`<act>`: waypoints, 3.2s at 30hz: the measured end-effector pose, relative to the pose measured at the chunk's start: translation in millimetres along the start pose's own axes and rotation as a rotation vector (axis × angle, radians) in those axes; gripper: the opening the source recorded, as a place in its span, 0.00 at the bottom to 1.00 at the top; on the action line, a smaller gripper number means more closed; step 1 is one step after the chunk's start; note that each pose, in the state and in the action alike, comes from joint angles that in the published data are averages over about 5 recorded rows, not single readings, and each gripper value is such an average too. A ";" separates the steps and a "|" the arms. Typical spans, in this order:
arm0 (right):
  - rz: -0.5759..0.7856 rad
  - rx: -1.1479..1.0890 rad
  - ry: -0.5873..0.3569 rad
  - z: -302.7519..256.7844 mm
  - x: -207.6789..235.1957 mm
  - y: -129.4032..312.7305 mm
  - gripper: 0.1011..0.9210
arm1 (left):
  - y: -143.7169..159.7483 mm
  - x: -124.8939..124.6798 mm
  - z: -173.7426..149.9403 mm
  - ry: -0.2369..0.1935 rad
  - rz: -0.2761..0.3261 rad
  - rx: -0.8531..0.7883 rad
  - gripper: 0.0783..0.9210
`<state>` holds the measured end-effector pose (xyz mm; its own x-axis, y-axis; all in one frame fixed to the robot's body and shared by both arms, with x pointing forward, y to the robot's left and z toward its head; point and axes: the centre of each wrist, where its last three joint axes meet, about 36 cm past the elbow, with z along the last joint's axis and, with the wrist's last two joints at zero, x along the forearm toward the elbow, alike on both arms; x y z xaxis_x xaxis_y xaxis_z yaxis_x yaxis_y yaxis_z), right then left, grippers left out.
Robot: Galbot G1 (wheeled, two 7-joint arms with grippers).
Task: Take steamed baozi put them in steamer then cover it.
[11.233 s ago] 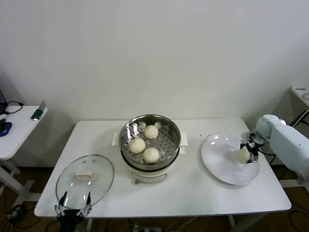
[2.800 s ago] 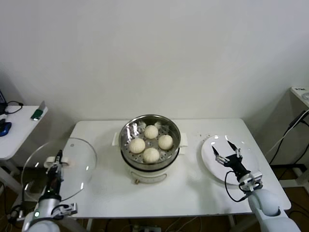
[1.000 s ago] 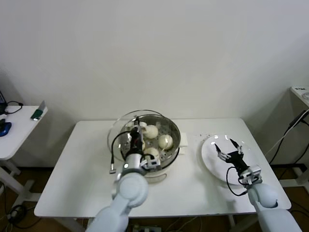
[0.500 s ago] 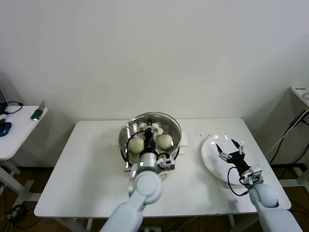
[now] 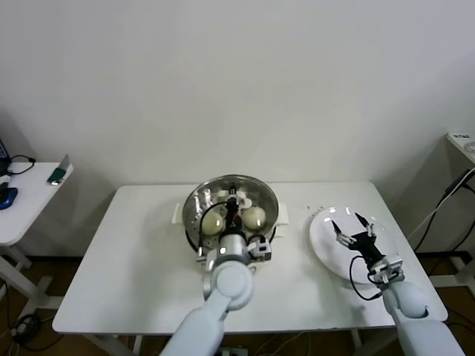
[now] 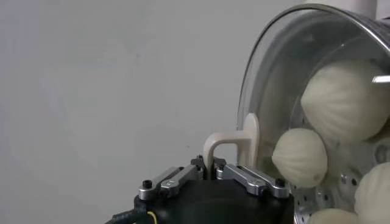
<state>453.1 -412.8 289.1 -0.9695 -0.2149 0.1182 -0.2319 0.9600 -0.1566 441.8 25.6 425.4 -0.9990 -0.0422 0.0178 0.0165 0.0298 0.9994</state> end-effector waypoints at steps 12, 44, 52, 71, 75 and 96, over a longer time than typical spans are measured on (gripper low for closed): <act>-0.001 -0.001 0.000 1.2 1.2 -0.5 0.88 | -5.9 -5.7 0.8 0.001 0.007 -0.025 0.09; 0.009 0.008 0.062 -0.1 7.1 -4.0 0.88 | 1.1 5.4 20.4 -0.028 0.029 -0.035 0.54; 0.019 0.005 0.086 -7.3 5.0 -5.5 0.88 | 12.0 30.6 41.0 -0.037 0.030 0.008 0.80; 0.015 -0.003 0.073 -15.1 10.5 2.8 0.88 | 31.4 87.1 140.9 -0.031 -0.065 0.313 0.88; 0.015 -0.003 0.064 -16.4 13.1 4.2 0.88 | 22.4 91.9 173.9 -0.016 -0.069 0.482 0.88; 0.009 -0.023 0.016 -21.5 35.8 14.9 0.88 | -50.2 124.6 273.0 0.104 -0.059 1.234 0.88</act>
<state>416.7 -402.4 312.1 -0.9701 -0.2038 0.1322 -0.2213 0.9657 -0.1355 304.9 291.4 369.5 -0.9878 -0.1525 0.0326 -0.1355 0.9429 0.3042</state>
